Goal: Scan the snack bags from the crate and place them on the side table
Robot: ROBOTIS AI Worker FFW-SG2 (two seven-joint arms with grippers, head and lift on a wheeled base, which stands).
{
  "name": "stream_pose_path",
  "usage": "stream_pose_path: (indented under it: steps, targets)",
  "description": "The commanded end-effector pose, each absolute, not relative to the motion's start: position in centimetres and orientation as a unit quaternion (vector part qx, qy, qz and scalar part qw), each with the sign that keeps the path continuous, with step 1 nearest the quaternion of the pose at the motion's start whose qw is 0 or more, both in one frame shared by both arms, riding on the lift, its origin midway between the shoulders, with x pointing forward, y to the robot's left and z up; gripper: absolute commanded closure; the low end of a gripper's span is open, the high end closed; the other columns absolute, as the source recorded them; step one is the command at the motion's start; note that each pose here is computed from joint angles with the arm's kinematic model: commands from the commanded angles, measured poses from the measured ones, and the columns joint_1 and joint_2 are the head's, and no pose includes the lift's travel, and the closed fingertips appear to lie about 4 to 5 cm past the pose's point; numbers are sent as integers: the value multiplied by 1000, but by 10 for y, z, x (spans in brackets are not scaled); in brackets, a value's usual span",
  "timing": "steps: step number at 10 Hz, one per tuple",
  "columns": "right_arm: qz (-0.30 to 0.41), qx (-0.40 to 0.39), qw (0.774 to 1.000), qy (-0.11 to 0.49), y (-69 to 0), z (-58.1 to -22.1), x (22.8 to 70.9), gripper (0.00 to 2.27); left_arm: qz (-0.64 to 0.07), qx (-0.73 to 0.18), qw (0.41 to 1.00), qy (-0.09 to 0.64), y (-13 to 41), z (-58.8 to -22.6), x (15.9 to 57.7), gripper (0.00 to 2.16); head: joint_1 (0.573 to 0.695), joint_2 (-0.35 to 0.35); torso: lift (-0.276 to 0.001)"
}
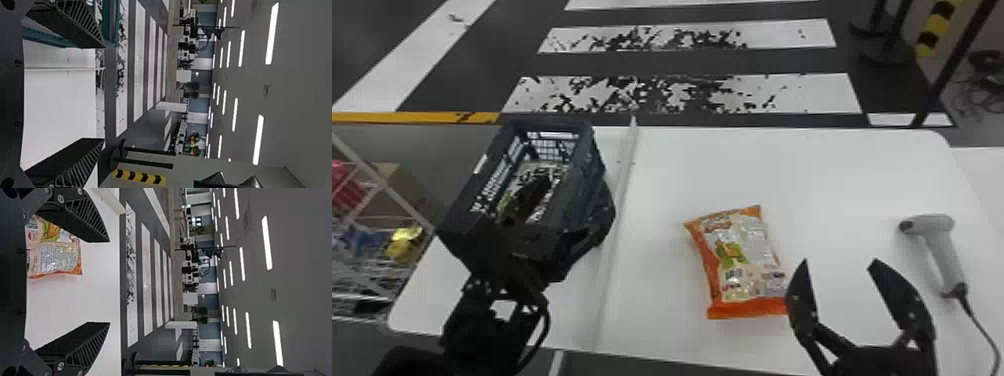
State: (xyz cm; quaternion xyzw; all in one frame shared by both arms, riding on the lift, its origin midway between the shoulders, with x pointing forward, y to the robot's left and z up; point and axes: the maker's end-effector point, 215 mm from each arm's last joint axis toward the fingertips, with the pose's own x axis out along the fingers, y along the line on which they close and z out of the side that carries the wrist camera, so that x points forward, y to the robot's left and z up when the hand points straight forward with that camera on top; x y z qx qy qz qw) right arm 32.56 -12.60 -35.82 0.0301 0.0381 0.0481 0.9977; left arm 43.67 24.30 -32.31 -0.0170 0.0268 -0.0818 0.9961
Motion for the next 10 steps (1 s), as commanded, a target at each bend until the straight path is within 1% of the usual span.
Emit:
stream_pose_path:
  steps: [1,2,3,4,6,8,10]
  targets:
    - [58,26,997,38,-121,-362,328,539,-70,-13,997,25,258,-325,429,19,695,163,-81]
    - [71,25,996,37,-112,-364,331,1035,-68,-15,997,32,260,-333,427,19,695,185,-81]
    - [87,27,995,35,-103,-365,334,1609,-65,-16,997,36,263,-337,424,19,695,205,-81]
    - [97,21,994,40,-95,-371,339,2007,-65,-14,997,26,263,-333,420,19,695,227,-81]
    - [149,2,986,80,-72,-400,345,2246,-62,-13,998,12,264,-328,416,19,695,253,-81]
    - [173,-4,981,93,-60,-411,357,2246,-62,-14,998,14,265,-331,416,22,695,291,-81]
    - [183,-16,975,123,-54,-435,375,2246,-70,-17,997,20,260,-337,414,22,695,298,-81]
